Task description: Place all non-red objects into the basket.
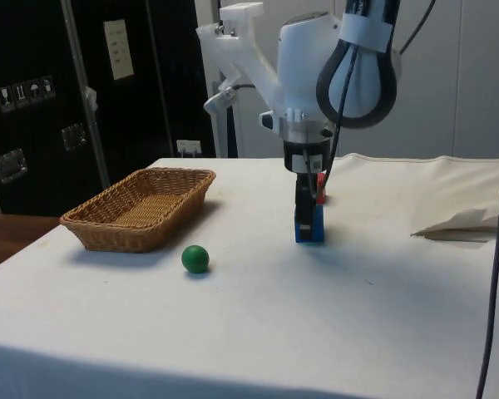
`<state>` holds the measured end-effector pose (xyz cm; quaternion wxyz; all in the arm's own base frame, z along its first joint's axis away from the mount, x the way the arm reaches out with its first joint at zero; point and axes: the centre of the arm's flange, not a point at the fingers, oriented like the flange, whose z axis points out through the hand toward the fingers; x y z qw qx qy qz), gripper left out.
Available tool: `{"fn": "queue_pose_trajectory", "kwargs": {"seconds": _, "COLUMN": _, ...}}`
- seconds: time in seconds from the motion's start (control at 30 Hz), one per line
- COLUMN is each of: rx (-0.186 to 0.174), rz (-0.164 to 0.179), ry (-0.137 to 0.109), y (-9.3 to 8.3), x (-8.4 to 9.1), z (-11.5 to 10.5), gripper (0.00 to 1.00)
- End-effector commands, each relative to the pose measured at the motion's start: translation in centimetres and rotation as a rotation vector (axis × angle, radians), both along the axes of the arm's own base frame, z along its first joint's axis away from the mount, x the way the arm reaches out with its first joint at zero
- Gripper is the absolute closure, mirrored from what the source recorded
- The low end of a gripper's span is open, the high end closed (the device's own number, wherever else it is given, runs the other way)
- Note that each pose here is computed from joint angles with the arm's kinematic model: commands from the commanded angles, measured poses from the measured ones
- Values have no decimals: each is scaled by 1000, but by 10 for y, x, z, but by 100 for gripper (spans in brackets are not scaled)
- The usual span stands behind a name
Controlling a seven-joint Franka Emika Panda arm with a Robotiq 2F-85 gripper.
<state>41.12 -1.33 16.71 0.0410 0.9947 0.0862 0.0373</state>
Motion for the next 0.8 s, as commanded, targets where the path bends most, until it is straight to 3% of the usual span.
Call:
{"fn": "queue_pose_trajectory", "kwargs": {"seconds": 0.0, "rx": 9, "rz": -1, "ry": -4, "y": 2, "x": -1, "z": 2, "gripper": 0}}
{"fn": "queue_pose_trajectory", "kwargs": {"seconds": 0.37, "rx": 5, "rz": -9, "ry": -12, "y": -1, "x": 2, "z": 5, "gripper": 0}}
{"fn": "queue_pose_trajectory", "kwargs": {"seconds": 0.53, "rx": 22, "rz": -22, "ry": -9, "y": -2, "x": 0, "z": 18, "gripper": 0}}
{"fn": "queue_pose_trajectory", "kwargs": {"seconds": 0.77, "rx": 21, "rz": -20, "ry": -6, "y": -1, "x": 0, "z": 15, "gripper": 0}}
